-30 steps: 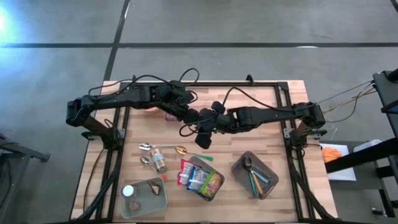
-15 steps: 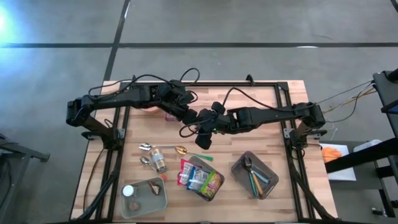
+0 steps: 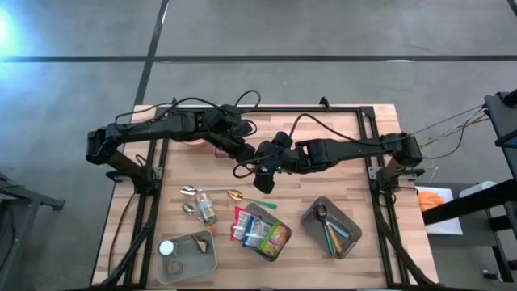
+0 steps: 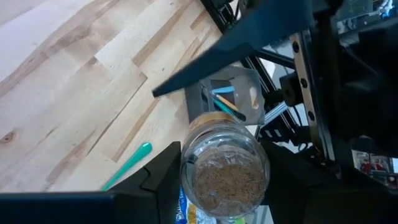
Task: Pick & Place Food Item
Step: Put the brown seasoning bottle into the left gray bin
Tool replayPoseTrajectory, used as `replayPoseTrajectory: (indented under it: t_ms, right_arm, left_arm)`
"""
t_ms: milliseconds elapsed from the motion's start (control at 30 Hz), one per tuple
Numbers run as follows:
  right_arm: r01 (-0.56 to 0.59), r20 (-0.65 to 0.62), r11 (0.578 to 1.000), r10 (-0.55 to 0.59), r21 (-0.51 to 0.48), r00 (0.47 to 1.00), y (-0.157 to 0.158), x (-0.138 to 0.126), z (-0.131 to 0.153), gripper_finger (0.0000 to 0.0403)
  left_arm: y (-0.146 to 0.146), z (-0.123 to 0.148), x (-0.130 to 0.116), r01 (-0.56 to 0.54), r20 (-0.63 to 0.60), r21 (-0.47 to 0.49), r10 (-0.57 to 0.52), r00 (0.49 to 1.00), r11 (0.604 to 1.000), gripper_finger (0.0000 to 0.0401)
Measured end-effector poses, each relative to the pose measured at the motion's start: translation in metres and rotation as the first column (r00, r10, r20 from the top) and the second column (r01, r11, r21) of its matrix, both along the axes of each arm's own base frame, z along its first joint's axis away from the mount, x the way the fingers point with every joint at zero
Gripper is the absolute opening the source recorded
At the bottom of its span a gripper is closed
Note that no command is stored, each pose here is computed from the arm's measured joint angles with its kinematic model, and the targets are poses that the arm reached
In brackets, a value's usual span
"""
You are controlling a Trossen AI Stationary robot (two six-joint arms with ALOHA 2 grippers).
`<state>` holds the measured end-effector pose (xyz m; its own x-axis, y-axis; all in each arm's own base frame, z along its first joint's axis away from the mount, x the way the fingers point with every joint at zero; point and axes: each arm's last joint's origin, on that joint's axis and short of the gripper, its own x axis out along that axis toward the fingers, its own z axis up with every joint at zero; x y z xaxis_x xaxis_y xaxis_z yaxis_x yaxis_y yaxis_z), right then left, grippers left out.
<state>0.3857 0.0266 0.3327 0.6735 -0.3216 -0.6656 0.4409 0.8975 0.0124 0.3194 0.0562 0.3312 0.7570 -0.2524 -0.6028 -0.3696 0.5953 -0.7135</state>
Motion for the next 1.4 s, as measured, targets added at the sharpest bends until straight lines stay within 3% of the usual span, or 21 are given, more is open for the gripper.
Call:
replayPoseTrajectory:
  t_ms: [167,333,500,667,833,1133,1400]
  right_arm:
    - [-0.012,-0.005,1.0,0.012,0.012,1.0,0.002,0.0,0.0,0.0331]
    - [-0.097,-0.02,0.991,0.099,0.091,0.995,0.009,-0.001,-0.002,0.0332]
    - [-0.165,-0.051,0.973,0.175,0.161,0.983,0.022,-0.005,-0.004,0.0333]
    - [-0.19,-0.103,0.967,0.209,0.171,0.973,0.034,-0.014,-0.004,0.0333]
    - [-0.179,-0.137,0.965,0.207,0.192,0.969,0.043,-0.02,-0.006,0.0333]
    - [-0.171,-0.141,0.964,0.202,0.203,0.969,0.046,-0.021,-0.006,0.0334]
    - [-0.171,-0.141,0.964,0.201,0.203,0.969,0.046,-0.021,-0.006,0.0334]
  left_arm:
    - [0.001,0.0,-0.003,0.032,-0.007,0.003,-0.032,0.999,0.999,0.0173]
    - [0.007,0.005,-0.019,0.078,-0.057,0.017,-0.077,0.995,0.997,0.0173]
    - [0.01,0.021,-0.047,0.161,-0.154,0.087,-0.146,0.977,0.983,0.0173]
    - [-0.009,0.042,-0.077,0.273,-0.283,0.194,-0.212,0.935,0.942,0.0173]
    - [-0.046,0.052,-0.101,0.403,-0.38,0.286,-0.283,0.881,0.869,0.0173]
    - [-0.14,0.058,-0.133,0.58,-0.407,0.374,-0.433,0.804,0.724,0.0173]
    - [-0.223,0.04,-0.16,0.706,-0.473,0.452,-0.525,0.708,0.546,0.0173]
